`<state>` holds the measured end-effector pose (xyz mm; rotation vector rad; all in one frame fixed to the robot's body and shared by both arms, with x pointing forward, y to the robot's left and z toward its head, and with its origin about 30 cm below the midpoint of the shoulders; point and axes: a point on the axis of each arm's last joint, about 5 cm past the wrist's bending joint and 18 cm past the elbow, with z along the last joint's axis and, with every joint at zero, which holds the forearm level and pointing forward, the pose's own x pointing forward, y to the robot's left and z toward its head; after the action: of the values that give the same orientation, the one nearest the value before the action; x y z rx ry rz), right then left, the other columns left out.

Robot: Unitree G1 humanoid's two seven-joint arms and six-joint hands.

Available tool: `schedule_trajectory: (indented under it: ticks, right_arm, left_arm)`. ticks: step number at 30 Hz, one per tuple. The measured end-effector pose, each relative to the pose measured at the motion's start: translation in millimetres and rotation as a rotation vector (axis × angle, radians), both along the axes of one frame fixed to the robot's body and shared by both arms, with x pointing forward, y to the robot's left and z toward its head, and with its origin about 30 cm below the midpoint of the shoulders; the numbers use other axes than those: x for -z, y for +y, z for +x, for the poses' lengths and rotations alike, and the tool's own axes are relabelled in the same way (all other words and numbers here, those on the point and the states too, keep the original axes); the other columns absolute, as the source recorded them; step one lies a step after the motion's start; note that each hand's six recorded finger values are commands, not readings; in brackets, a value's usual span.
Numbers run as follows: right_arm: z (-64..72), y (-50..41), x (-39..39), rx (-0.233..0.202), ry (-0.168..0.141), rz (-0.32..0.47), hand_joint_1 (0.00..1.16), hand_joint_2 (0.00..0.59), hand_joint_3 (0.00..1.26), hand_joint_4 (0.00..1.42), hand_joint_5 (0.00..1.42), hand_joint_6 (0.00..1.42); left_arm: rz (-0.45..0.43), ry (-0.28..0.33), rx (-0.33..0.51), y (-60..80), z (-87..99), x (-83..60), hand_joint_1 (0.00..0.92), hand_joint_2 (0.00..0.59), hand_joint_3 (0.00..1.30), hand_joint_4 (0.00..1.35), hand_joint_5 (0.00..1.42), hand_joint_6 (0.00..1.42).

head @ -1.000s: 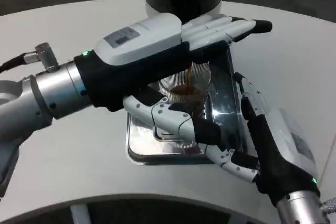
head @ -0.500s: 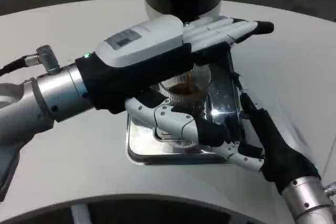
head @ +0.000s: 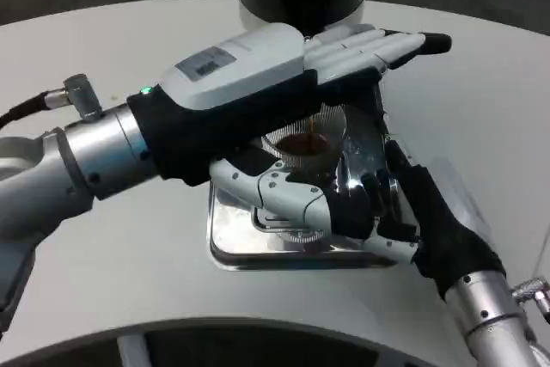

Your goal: Grasp the cup under the faucet to collect the drink, then remove the cup.

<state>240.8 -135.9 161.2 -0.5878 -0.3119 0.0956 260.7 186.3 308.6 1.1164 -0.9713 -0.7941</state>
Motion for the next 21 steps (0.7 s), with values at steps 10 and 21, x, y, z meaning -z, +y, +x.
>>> schedule_trajectory:
  ticks: [10,21]
  right_arm:
    - [14.6,11.8,-2.6,-0.021,-0.009,0.033,0.7,0.179,0.0,0.0,0.0,0.11]
    - [20.1,21.4,-1.2,-0.03,-0.018,0.059,0.71,0.178,0.0,0.0,0.0,0.12]
  left_arm:
    - [0.003,-0.004,-0.006,0.8,-0.2,-0.5,0.0,0.089,0.0,0.0,0.01,0.0]
    - [0.004,-0.007,-0.008,1.6,-0.4,-1.0,0.0,0.089,0.0,0.0,0.01,0.0]
